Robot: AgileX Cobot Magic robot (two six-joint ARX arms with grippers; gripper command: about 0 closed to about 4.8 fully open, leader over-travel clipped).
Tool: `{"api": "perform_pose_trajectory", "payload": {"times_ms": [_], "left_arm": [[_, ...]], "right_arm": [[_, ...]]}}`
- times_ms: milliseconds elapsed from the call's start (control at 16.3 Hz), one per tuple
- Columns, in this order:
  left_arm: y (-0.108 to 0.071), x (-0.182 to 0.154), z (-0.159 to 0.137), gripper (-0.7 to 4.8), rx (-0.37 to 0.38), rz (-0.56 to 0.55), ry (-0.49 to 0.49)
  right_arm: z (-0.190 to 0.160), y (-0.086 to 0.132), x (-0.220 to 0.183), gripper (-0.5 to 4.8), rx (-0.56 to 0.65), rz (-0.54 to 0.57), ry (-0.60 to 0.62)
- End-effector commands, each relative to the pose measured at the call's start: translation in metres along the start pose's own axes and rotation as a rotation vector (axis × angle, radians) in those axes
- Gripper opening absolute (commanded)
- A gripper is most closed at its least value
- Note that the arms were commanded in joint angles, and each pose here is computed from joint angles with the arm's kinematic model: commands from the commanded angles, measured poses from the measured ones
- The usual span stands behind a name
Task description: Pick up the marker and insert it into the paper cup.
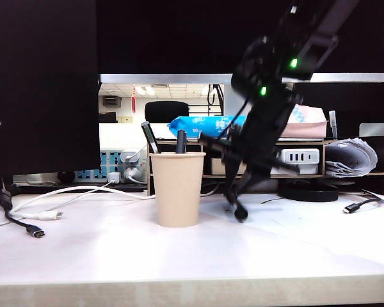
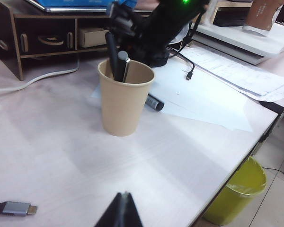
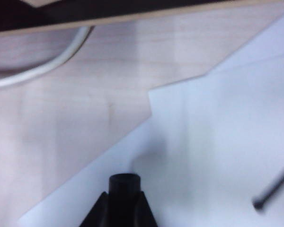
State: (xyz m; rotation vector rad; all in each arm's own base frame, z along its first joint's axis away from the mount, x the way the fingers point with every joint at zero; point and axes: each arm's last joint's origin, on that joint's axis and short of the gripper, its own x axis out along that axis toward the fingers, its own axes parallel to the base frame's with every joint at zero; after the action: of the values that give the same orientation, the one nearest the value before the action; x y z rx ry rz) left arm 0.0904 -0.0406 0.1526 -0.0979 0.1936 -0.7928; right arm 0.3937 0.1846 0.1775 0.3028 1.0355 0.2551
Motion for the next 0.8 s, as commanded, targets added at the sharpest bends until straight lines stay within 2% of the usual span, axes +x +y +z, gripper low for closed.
{"api": "perform_pose_trajectory", "payload": {"times_ms": [61, 430, 552, 798], "left_arm": [[0.000, 0.000, 0.001, -0.05, 0.007, -0.002, -0.005], [0.000, 0.000, 0.001, -0.05, 0.007, -0.001, -0.004], [0.000, 0.000, 0.001, -0.05, 0.006, -0.002, -0.003], [0.000, 0.000, 0.000, -0.05, 0.003, -0.001, 0.002]], "right_arm": [[0.012, 0.011, -0.035, -0.05, -0.031, 0.038, -0.081], [0.020, 0.029, -0.138, -0.05, -0.168, 0.098, -0.226], [0.017, 0.034, -0.186, -0.05, -0.229, 0.122, -0.301], [-0.001, 0.030, -0.244, -0.05, -0.300, 0.111, -0.382]]}}
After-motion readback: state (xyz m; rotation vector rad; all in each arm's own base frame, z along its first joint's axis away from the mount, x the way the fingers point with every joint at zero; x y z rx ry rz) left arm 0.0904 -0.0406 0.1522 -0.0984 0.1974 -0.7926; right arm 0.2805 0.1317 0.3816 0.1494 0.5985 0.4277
